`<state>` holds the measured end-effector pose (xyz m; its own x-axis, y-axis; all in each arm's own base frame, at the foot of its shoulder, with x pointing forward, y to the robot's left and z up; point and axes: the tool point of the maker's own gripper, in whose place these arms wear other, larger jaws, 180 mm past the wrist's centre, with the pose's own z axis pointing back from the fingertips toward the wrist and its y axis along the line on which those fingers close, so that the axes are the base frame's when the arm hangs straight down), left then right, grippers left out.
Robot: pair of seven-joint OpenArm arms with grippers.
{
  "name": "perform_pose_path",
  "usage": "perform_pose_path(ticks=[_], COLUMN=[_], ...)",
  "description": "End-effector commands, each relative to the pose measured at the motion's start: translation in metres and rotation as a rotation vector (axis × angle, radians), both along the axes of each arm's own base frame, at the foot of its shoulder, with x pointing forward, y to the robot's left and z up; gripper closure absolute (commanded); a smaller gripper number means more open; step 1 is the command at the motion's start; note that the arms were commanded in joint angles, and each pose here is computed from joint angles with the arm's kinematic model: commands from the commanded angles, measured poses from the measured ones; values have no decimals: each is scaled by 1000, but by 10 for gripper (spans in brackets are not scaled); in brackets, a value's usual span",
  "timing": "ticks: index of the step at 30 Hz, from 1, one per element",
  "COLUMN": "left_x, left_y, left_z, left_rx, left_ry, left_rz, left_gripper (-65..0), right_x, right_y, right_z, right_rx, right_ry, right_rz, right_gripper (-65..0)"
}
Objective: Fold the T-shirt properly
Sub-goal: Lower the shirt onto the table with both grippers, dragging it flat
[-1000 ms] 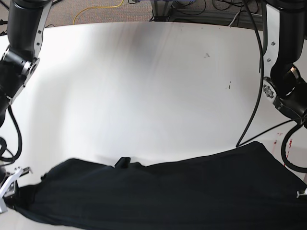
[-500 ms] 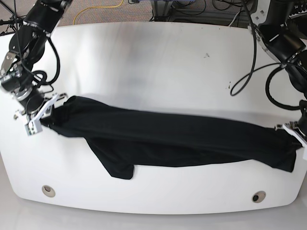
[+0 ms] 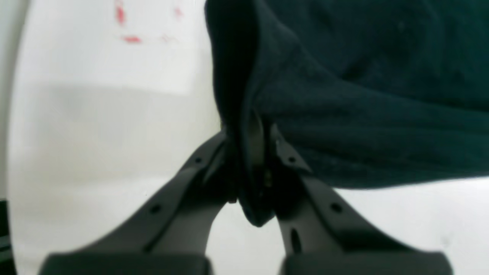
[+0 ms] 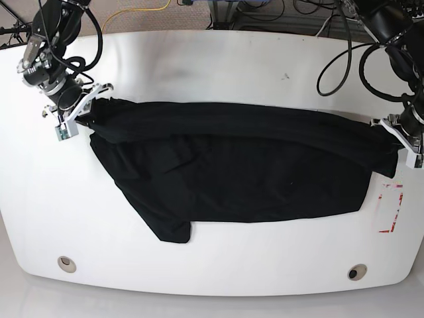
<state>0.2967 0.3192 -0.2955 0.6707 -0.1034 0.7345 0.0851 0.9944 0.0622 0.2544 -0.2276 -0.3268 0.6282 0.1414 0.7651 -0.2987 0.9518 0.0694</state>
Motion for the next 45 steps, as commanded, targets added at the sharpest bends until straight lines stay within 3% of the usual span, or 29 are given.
perform_pose_path(ticks=[1,10,22,33,42,45], left_x=[2,-19,-34,-33,-33,-32], left_y=[4,-2,17,27,26,23], left_z=[11,-19,-60,-67,-69,-70], left_rx=[22,14,-57,-53,-46,-43], left_ry=[-38,62,185,203,213,218], left_rz=[-8,-32,19,9,-5,-15], left_gripper=[0,0,0,-4,-133,-206], right_x=[1,-32,-62,-73,-72,-72], right_y=[-3,-3,-5,-11,-10,-10], right_z=[9,-15,-35,-54,-54,-54], right_rx=[-7,-8,-3,18,19,19], right_ry=[-32,70,161,222,224,224], right_rz=[2,2,-7,-31,-24,-25], right_gripper=[0,0,0,0,0,-13])
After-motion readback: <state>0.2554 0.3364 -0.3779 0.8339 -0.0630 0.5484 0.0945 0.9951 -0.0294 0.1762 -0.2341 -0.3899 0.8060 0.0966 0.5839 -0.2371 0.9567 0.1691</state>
